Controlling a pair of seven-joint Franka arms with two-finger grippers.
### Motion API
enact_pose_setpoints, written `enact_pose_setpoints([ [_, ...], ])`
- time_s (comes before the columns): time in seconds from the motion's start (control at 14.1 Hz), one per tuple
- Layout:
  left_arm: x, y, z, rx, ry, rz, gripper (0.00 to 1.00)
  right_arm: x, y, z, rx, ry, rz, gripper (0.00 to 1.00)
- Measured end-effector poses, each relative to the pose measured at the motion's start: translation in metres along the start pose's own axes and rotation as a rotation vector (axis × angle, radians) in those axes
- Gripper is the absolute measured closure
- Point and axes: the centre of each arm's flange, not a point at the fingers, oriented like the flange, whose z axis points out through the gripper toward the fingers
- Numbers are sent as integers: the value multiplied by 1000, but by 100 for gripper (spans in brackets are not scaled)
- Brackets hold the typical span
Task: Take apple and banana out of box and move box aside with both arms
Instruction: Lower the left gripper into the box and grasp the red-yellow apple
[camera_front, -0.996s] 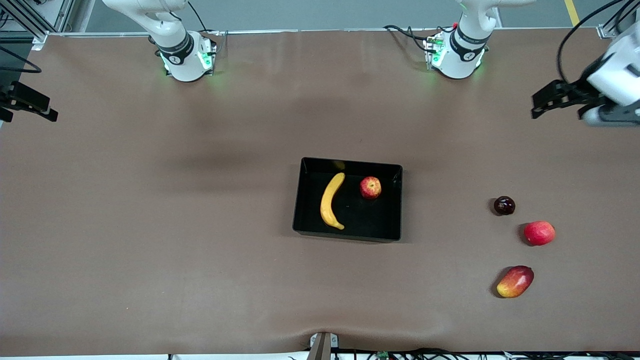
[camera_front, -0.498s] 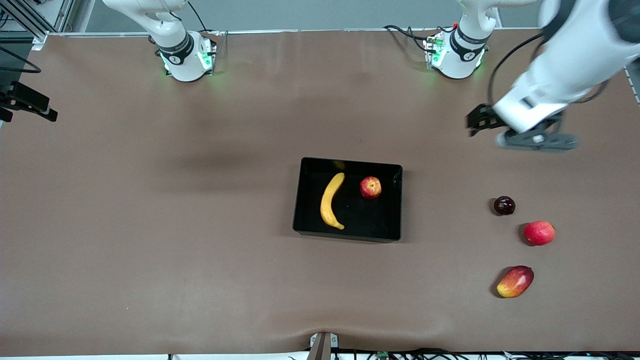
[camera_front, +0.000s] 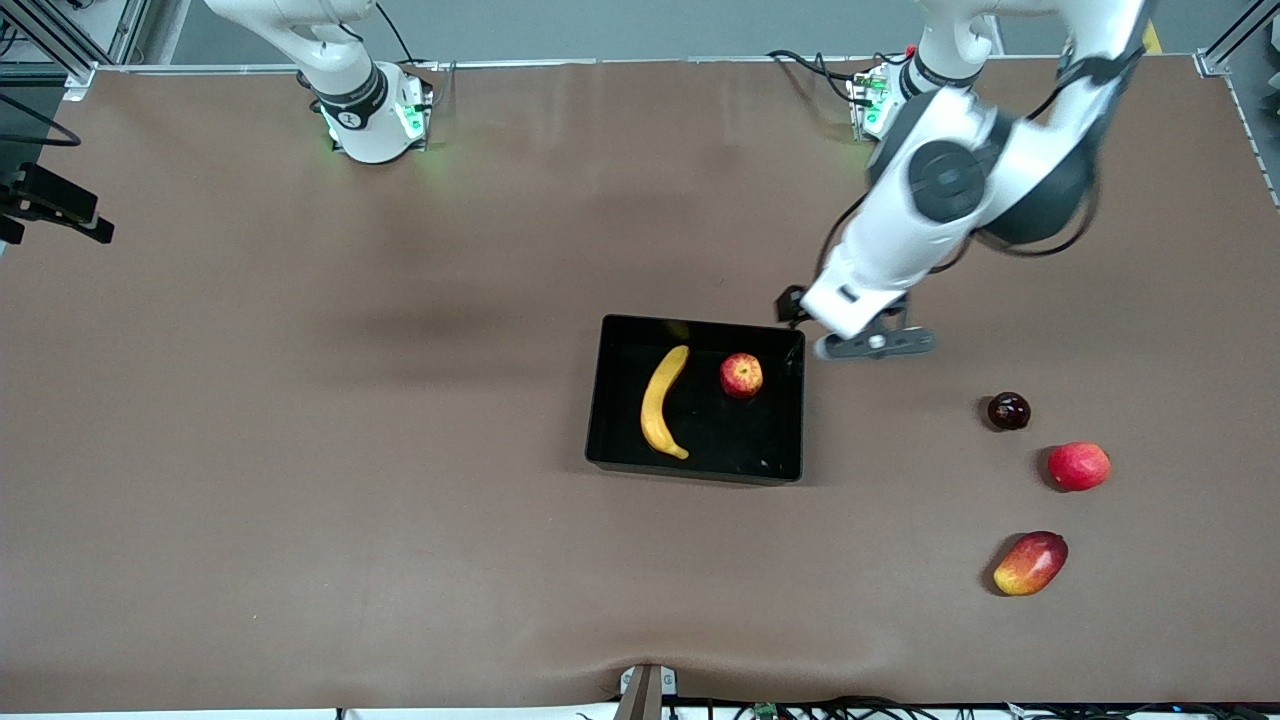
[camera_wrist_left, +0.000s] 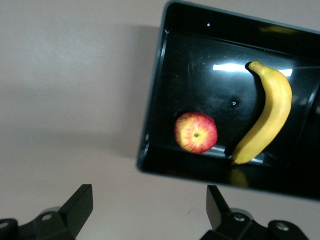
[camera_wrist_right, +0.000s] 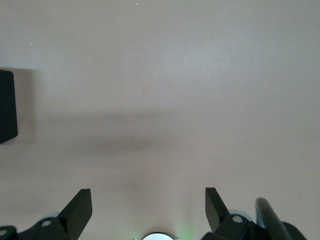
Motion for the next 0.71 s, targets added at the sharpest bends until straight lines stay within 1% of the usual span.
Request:
enact_pose_setpoints([
  [0.14,-2,21,34,-6,1,-45,0,0,0,0,0,0,0,0],
  [0.36,2,36,73,-39,10,-82,0,0,0,0,0,0,1,0],
  [0.5,7,39,98,-34,25,-106,0,0,0,0,0,0,1,0],
  [0.71,7,43,136,-15,21,-153,0,0,0,0,0,0,1,0],
])
